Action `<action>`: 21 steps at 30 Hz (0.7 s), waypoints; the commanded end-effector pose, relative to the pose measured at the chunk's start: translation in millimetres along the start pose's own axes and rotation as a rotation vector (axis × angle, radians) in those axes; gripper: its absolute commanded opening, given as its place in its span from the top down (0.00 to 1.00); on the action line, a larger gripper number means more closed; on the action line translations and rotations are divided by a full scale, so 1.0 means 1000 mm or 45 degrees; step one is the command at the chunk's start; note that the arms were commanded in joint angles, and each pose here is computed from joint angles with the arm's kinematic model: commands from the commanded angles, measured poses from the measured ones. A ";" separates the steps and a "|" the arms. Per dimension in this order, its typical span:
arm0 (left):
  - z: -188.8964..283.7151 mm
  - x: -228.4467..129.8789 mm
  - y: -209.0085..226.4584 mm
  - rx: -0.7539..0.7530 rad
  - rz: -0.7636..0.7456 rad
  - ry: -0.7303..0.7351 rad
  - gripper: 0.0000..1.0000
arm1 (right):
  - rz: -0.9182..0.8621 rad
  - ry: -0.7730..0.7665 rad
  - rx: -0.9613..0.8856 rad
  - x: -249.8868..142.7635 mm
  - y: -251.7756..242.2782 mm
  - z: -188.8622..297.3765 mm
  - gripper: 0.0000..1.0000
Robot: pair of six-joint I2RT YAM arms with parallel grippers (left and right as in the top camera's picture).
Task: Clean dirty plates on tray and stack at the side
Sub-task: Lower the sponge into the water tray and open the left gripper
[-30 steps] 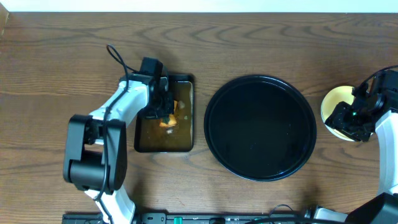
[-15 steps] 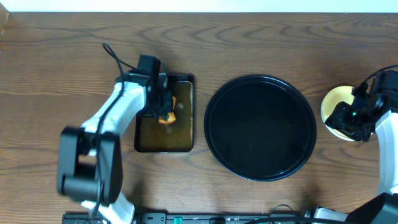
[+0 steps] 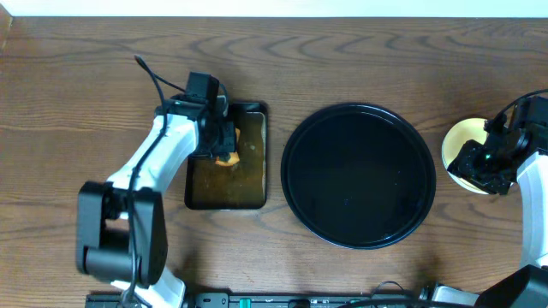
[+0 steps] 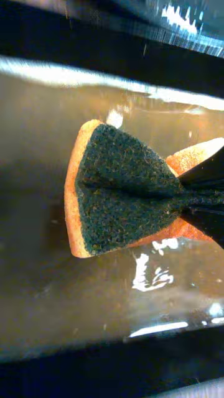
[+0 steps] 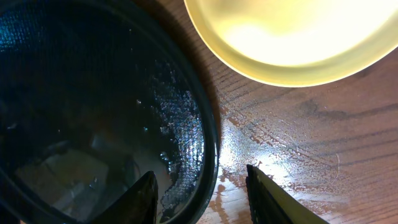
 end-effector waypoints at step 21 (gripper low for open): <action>-0.006 -0.009 -0.002 0.075 -0.085 0.031 0.61 | 0.031 0.006 0.002 0.000 0.002 -0.001 0.55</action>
Point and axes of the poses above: each gripper's point midway between its finger pads, its own z axis back along the fingers, its own y axis along the line the jaws close on, x = y × z, the point moved 3 cm from there along z, back along the fingers, and after that the axes turned 1 degree about z, right-handed, at the moved point
